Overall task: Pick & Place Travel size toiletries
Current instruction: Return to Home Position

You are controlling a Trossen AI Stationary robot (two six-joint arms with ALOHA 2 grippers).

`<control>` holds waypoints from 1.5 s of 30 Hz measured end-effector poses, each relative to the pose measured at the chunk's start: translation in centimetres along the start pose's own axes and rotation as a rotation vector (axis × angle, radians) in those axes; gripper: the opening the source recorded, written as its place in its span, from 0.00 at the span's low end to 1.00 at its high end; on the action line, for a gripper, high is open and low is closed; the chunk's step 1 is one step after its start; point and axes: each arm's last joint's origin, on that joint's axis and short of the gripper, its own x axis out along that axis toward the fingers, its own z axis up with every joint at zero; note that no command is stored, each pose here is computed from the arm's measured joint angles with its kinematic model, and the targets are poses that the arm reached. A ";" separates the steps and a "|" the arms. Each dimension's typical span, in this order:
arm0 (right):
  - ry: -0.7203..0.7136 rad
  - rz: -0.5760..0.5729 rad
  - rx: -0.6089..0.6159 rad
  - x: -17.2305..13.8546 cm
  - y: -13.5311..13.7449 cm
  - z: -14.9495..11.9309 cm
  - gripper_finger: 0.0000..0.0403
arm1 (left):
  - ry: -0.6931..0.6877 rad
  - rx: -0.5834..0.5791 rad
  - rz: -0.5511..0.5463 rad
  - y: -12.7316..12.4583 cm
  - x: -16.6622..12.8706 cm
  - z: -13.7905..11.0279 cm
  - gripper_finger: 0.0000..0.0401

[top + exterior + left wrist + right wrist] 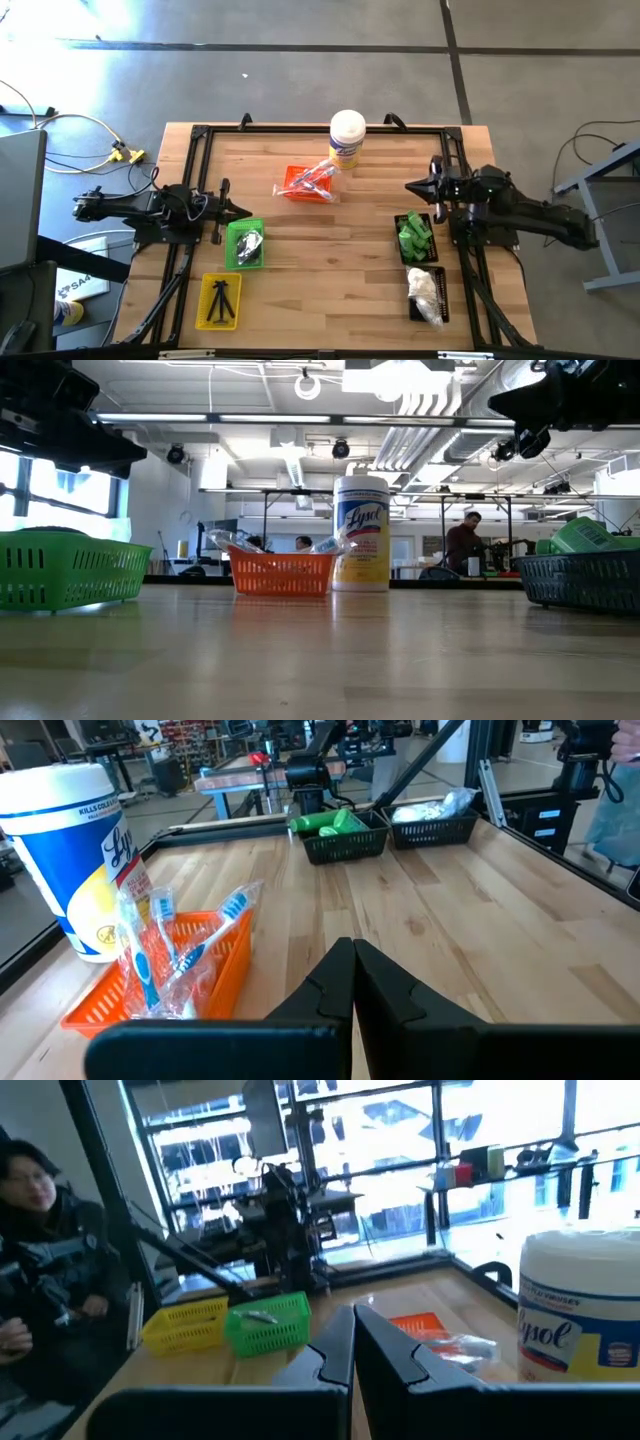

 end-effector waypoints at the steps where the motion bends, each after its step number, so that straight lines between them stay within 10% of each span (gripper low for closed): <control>1: -0.011 -0.003 0.001 -0.2 0.0 -0.1 0.01 | 0.000 0.000 0.000 0.0 0.0 0.0 0.00; 45: -0.044 -0.016 -0.010 -1.0 -0.9 -5.6 0.01 | -0.004 0.001 0.002 0.0 0.0 0.0 0.00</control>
